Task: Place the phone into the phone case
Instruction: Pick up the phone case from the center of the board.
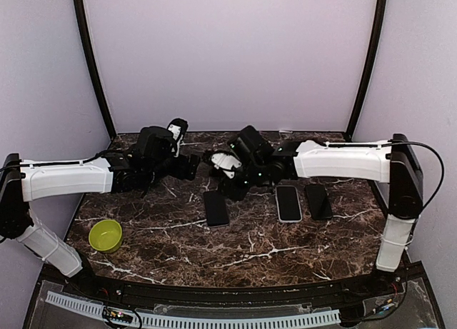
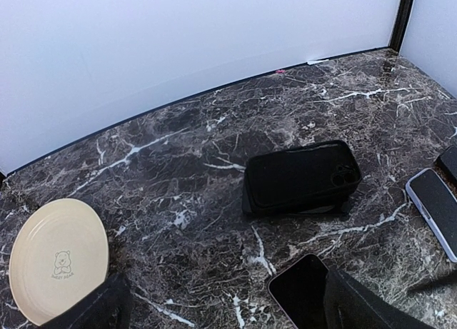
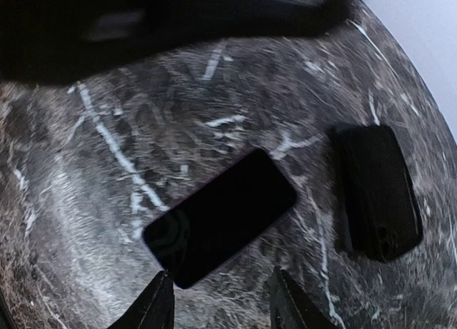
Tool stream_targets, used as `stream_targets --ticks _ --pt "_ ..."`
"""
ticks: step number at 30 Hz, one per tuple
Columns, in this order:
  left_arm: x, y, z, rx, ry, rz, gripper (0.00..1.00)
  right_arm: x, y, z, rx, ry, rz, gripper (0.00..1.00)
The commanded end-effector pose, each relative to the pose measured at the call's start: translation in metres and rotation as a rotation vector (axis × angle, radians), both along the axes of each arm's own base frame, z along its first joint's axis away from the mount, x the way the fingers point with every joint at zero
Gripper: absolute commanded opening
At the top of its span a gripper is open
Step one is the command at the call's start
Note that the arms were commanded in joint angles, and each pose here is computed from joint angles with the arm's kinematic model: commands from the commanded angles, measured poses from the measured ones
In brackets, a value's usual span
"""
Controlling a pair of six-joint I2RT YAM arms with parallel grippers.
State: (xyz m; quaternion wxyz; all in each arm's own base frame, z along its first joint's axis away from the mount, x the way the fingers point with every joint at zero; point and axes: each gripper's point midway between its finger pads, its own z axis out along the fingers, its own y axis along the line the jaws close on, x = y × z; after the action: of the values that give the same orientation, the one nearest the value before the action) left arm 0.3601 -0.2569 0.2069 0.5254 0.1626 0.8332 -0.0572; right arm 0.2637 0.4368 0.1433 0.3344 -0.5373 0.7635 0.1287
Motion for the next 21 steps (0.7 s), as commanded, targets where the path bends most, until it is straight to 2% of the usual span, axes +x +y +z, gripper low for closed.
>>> stream_targets --ticks 1,5,10,14,21 --pt "-0.002 0.003 0.017 -0.024 -0.034 -0.005 0.96 0.076 -0.041 0.010 0.107 0.134 -0.327 0.46" --pt "-0.003 0.002 0.016 -0.025 -0.028 -0.013 0.96 0.149 -0.084 -0.005 0.151 0.197 -0.594 0.47" --pt "-0.003 -0.002 0.012 -0.027 -0.015 -0.025 0.96 0.196 -0.106 -0.026 0.175 0.203 -0.728 0.56" --pt "-0.001 -0.001 0.009 0.001 -0.016 -0.022 0.96 0.221 -0.116 -0.047 0.172 0.238 -0.815 0.61" --pt "-0.001 -0.005 0.002 0.004 0.008 -0.037 0.96 0.228 -0.113 -0.085 0.167 0.304 -0.859 0.56"
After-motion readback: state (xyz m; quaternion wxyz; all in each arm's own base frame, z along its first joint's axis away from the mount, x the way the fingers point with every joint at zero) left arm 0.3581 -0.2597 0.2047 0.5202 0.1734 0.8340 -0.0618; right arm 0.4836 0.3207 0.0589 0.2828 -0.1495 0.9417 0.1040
